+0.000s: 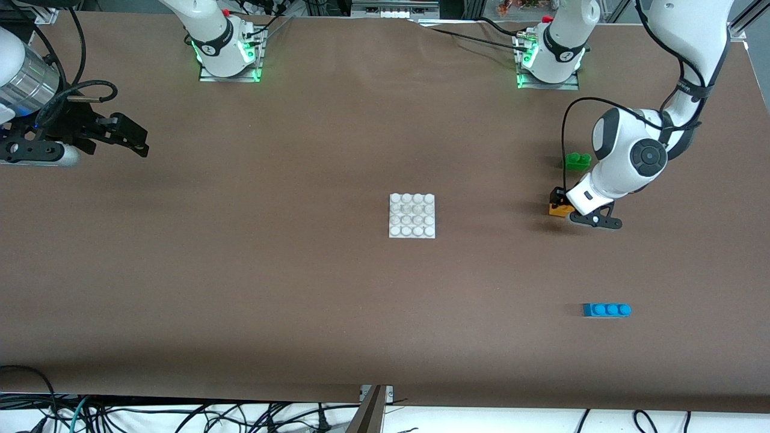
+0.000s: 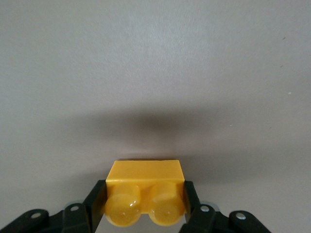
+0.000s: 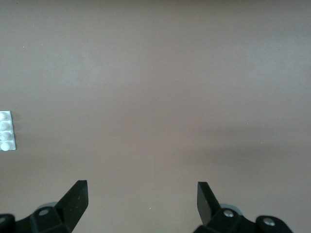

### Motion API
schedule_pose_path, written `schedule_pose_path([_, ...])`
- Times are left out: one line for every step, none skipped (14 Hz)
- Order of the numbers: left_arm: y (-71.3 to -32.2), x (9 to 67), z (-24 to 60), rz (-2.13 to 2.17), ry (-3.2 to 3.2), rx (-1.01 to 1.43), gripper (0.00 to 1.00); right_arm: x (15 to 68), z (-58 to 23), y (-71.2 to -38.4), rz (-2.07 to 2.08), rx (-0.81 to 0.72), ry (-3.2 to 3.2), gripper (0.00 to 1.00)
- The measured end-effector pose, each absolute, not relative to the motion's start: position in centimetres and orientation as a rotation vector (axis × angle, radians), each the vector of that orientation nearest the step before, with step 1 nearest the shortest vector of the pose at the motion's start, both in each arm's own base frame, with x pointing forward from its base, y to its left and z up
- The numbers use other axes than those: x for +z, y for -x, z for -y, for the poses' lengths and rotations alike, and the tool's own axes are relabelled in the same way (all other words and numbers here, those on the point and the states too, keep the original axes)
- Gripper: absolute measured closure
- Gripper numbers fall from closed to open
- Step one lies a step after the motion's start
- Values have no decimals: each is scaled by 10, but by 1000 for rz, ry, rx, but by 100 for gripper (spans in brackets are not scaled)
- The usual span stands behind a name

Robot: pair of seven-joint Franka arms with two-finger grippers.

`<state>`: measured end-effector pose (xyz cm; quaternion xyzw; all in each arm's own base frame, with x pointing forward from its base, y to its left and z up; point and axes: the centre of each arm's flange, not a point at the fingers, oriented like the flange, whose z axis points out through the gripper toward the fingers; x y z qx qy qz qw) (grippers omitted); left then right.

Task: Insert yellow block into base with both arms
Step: 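Carry the yellow block with the left gripper over the white plate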

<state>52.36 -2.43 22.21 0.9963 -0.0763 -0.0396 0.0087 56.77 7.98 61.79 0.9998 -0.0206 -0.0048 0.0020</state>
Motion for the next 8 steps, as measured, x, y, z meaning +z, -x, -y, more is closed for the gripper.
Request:
schedule_pose_path([-530,239,30,256,-3113,-136,33,618,-80,-568,65,-15,-3137,0])
schedule_pose_path([-537,258,40,284,-3111,-154,33,618,-80,-568,65,-15,-3137,0])
schedule_pose_path([-544,279,52,315,-3109,-167,33,618,-80,-568,65,-15,-3137,0])
schedule_pose_path([-551,299,66,350,-3105,-166,33,618,-80,-568,63,-14,-3137,0])
schedule_pose_path([-558,316,84,381,-3100,-152,33,618,-81,-568,62,-14,-3137,0])
schedule_pose_path([-563,330,104,405,-3093,-134,33,618,-81,-568,61,-14,-3137,0])
schedule_pose_path([-566,341,129,435,-3081,-107,33,618,-82,-568,60,-13,-3137,0])
schedule_pose_path([-567,350,155,477,-3064,-84,33,618,-82,-568,59,-13,-3137,0])
